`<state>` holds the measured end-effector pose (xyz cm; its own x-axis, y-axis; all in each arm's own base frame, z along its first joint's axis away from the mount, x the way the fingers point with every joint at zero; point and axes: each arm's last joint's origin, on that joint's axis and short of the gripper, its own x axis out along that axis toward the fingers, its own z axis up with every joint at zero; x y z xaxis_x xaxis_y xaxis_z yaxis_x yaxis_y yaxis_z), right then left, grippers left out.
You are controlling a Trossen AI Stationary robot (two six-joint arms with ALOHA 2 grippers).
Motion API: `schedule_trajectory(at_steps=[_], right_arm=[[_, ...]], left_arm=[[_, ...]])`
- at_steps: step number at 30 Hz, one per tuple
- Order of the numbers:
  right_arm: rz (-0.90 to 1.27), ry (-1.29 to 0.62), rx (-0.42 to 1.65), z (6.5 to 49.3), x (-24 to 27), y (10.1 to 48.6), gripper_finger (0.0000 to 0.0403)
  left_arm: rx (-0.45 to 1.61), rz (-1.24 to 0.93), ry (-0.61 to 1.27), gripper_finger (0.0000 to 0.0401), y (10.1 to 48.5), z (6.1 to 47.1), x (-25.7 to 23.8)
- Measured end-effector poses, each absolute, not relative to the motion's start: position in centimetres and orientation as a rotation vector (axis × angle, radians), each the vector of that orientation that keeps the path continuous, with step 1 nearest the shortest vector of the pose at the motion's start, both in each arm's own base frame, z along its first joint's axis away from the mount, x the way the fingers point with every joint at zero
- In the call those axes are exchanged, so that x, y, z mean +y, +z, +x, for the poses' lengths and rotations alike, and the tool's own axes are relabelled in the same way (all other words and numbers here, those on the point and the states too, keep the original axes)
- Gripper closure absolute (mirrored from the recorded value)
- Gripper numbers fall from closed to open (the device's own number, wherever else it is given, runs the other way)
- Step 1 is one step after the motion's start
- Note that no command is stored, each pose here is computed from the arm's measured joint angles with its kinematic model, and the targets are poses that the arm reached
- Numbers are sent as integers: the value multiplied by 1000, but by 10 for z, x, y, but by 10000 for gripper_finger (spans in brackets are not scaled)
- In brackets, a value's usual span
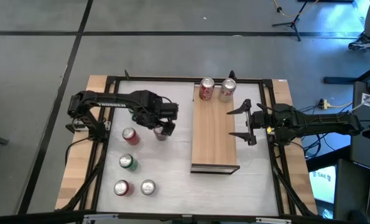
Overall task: Place canned beverage on shelf
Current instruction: Put the red white soda can on the shelf aligned with the other red white soda can
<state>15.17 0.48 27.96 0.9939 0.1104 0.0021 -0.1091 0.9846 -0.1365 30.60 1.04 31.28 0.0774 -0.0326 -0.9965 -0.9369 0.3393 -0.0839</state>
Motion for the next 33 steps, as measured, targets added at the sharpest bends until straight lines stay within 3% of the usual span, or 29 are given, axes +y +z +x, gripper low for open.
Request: schedule_trajectory(at_steps=[10,25,33], right_arm=[[-136,110,-10,152,5,280,17],[-136,110,-9,152,5,279,17],[-136,111,-9,152,5,280,17]], left_arm=[[1172,-1145,1074,24,313,306,31],[955,-1224,1228,24,314,312,20],[965,-1262,1253,24,283,314,6]])
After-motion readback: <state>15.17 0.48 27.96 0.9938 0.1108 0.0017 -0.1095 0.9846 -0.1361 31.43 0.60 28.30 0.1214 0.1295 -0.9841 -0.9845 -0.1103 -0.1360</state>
